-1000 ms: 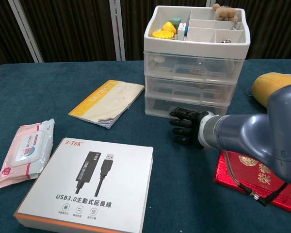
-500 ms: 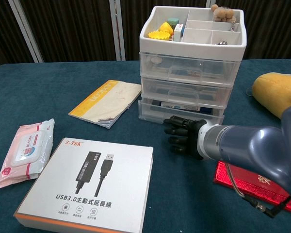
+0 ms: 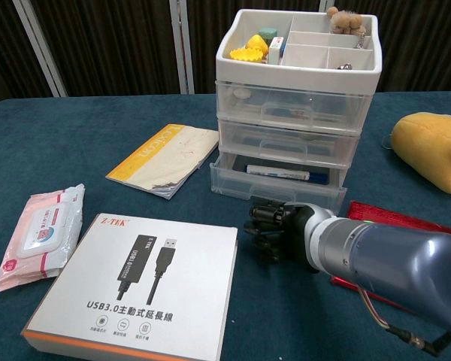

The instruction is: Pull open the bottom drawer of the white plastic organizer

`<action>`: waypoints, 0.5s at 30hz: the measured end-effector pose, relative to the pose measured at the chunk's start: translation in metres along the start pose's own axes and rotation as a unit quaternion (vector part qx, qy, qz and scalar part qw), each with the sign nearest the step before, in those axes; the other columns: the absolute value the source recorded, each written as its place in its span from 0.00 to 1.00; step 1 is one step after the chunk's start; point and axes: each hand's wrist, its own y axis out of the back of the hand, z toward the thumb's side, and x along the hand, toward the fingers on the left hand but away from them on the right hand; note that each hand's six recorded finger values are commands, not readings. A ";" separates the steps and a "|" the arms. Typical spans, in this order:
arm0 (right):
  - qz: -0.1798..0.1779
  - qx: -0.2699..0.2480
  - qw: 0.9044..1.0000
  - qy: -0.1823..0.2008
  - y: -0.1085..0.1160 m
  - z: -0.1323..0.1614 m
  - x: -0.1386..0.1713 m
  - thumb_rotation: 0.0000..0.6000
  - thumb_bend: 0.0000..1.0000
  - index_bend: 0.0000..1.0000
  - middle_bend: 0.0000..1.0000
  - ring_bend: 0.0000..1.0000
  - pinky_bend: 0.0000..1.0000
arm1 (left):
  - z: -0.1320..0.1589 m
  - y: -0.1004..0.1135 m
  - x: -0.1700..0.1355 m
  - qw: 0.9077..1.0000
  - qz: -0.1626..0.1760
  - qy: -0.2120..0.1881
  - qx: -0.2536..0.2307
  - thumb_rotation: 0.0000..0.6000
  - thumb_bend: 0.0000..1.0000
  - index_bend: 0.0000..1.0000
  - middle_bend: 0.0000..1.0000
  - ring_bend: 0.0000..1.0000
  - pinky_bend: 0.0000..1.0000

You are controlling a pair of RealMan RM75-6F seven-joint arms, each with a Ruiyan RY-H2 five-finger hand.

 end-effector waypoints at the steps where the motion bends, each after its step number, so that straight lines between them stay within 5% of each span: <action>1: 0.003 0.005 1.000 0.001 -0.001 0.000 0.001 1.00 0.86 0.00 0.83 0.84 0.89 | 0.000 0.000 0.000 1.000 0.000 0.000 0.000 1.00 0.01 0.00 0.00 0.00 0.02; 15: 0.030 0.091 0.993 0.068 -0.018 0.026 0.045 1.00 0.86 0.00 0.83 0.84 0.89 | 0.001 0.000 -0.002 1.000 -0.001 -0.001 -0.003 1.00 0.01 0.00 0.00 0.00 0.02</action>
